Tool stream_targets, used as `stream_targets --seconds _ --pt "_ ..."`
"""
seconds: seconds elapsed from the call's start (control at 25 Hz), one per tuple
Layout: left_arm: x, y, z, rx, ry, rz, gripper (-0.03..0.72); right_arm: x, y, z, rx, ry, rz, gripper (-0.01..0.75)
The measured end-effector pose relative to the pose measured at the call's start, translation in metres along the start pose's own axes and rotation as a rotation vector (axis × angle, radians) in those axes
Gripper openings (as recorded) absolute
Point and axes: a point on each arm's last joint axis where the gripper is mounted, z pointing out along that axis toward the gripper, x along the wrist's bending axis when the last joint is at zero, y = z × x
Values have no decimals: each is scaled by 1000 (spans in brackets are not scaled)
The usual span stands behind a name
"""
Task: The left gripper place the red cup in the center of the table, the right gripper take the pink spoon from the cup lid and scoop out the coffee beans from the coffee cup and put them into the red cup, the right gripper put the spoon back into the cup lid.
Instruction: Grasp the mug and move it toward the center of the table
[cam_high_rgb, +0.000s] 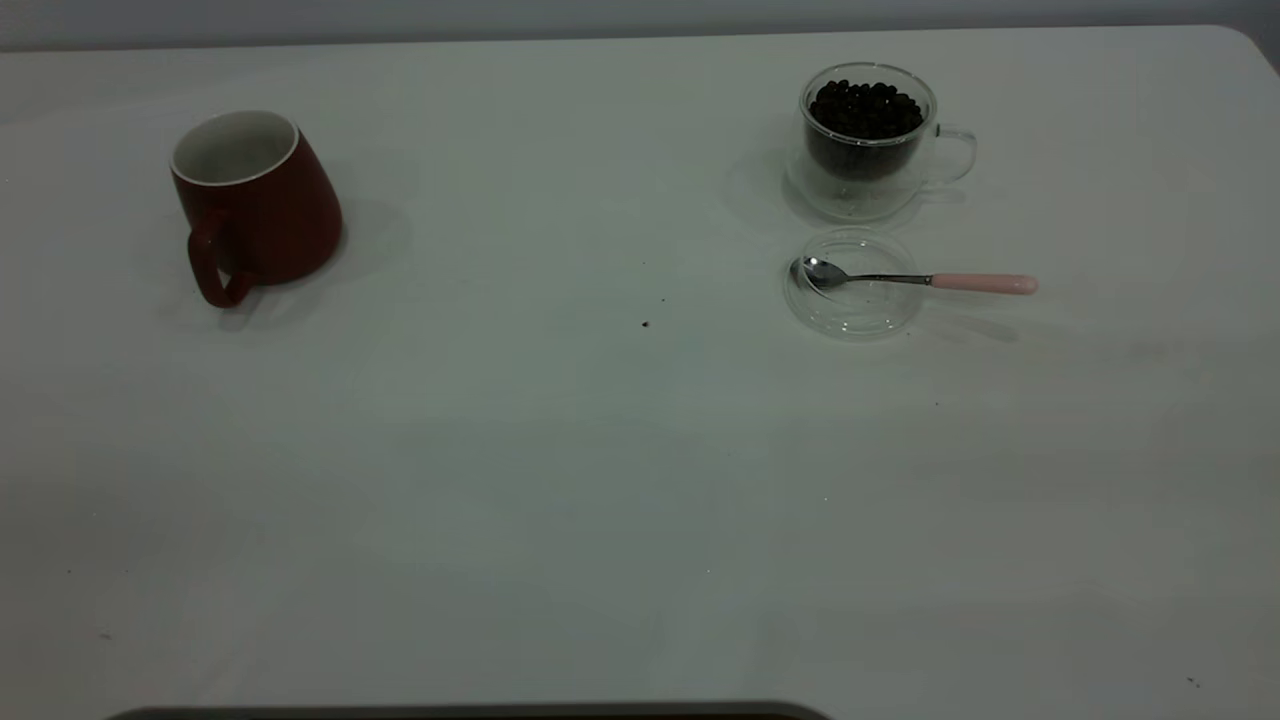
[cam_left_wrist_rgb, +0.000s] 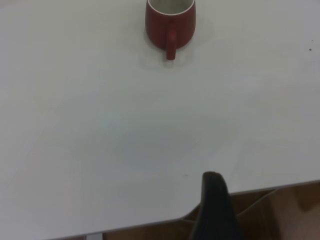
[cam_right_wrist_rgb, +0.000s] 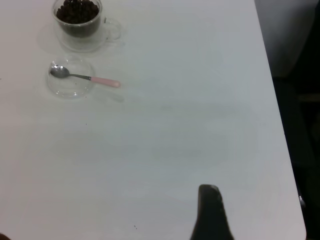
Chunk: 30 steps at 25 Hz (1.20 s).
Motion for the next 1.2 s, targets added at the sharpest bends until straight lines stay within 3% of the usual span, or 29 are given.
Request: stream_targets --seconds 0.6,0.88,1.2 --pt "0 7 -3 20 1 -44 586 0 0 0 0 0 0 573" --pt "6 77 3 157 20 -24 586 0 0 0 0 0 0 573" --pt "21 147 73 360 58 239 586 0 0 0 0 0 0 573"
